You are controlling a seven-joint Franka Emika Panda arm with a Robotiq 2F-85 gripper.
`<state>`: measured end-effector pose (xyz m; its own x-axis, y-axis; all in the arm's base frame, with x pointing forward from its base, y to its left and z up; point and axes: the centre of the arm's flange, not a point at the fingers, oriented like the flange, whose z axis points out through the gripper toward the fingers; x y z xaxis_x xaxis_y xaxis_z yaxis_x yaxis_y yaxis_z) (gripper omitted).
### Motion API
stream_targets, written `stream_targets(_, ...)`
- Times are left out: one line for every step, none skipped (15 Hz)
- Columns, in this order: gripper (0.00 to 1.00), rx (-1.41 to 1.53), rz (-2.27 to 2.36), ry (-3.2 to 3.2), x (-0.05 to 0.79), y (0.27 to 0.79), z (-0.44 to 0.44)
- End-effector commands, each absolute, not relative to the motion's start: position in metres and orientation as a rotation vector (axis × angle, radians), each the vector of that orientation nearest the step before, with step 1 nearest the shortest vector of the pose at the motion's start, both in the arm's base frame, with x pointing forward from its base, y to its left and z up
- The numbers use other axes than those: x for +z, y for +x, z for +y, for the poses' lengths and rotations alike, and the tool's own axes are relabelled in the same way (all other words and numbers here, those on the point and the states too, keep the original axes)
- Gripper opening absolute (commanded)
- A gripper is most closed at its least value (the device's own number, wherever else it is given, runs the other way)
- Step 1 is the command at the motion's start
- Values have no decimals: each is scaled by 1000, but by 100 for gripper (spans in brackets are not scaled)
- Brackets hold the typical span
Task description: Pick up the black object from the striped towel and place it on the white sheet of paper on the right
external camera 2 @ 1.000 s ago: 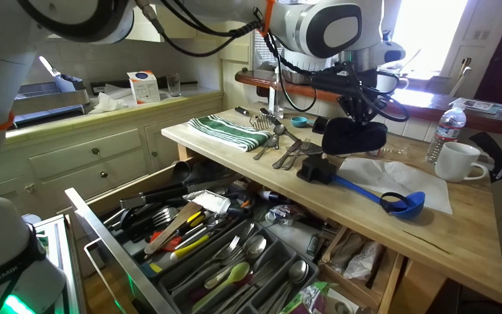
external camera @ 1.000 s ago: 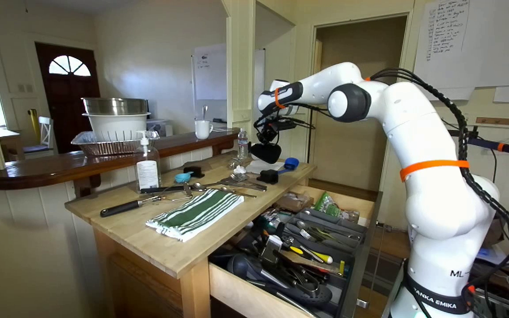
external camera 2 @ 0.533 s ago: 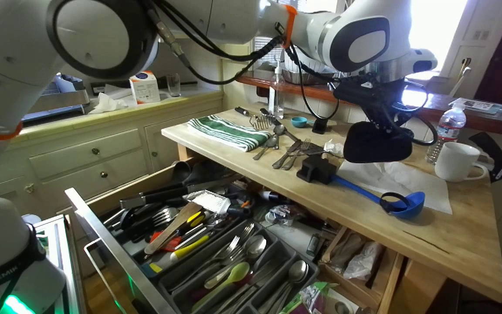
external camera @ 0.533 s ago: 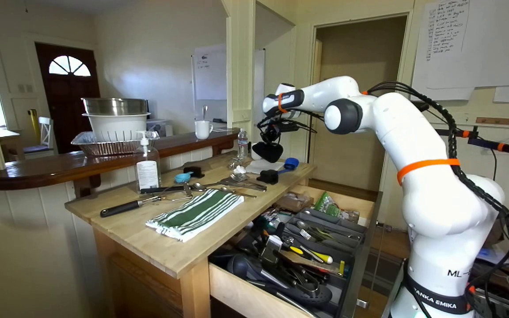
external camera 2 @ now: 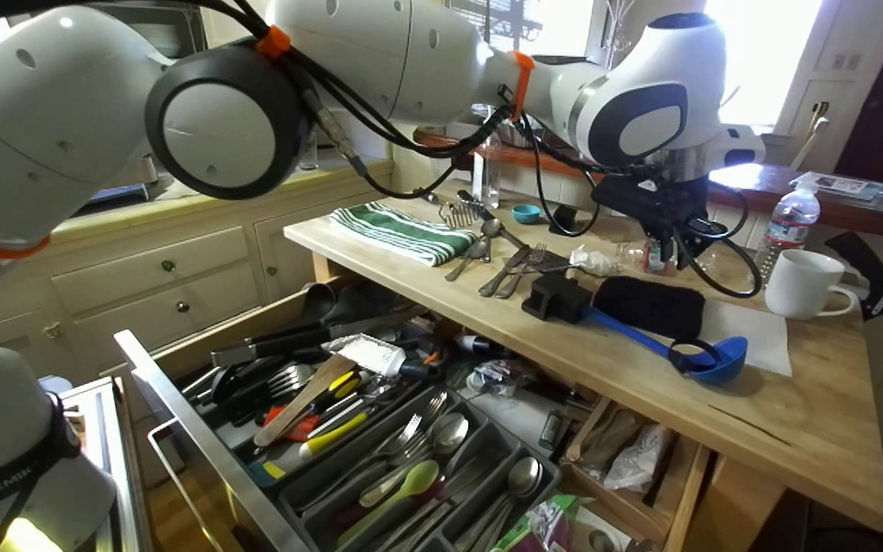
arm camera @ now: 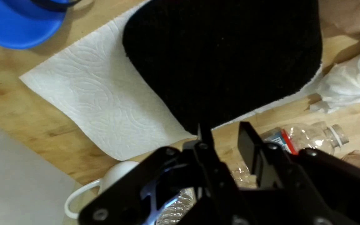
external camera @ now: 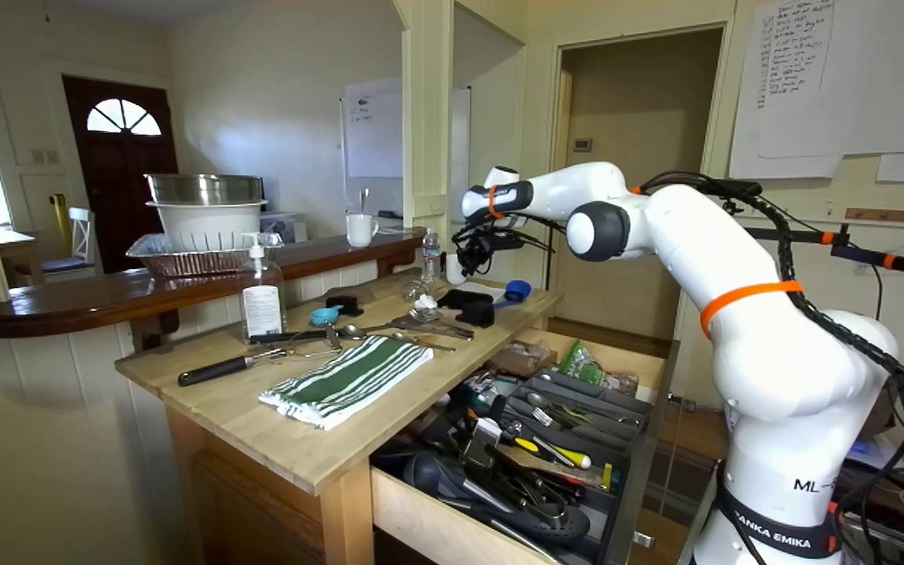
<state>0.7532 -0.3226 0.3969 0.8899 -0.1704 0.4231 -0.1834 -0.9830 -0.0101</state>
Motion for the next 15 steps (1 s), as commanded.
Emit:
stream_targets(59,640,-234,3032,429,775,-311)
stream_targets(68,592,-226,3062,442,773,-301)
stream_targets(75,552,-186,3106,453,769,-288)
stream_targets(83,496,-135,3153,465,764,-271)
stream_targets(90,435,-79,3186,474,760,-256)
stream_targets(97,362,-15,3187,481,752,-239)
stream_targets(100,285,37,3209,490,742,-223)
stream_targets(100,226,101,3223,499,731,-207)
stream_targets(100,155,157,3224,504,724,-196)
stream_targets(100,78,197,3224,510,715,-188)
stream_targets(100,19,230,3215,514,708,-180)
stream_targets(100,-24,259,3213,519,701,-172)
stream_targets(100,-72,294,3202,521,697,-167)
stream_targets(100,-102,326,3183,523,695,-160)
stream_targets(100,-121,351,3156,522,694,-152)
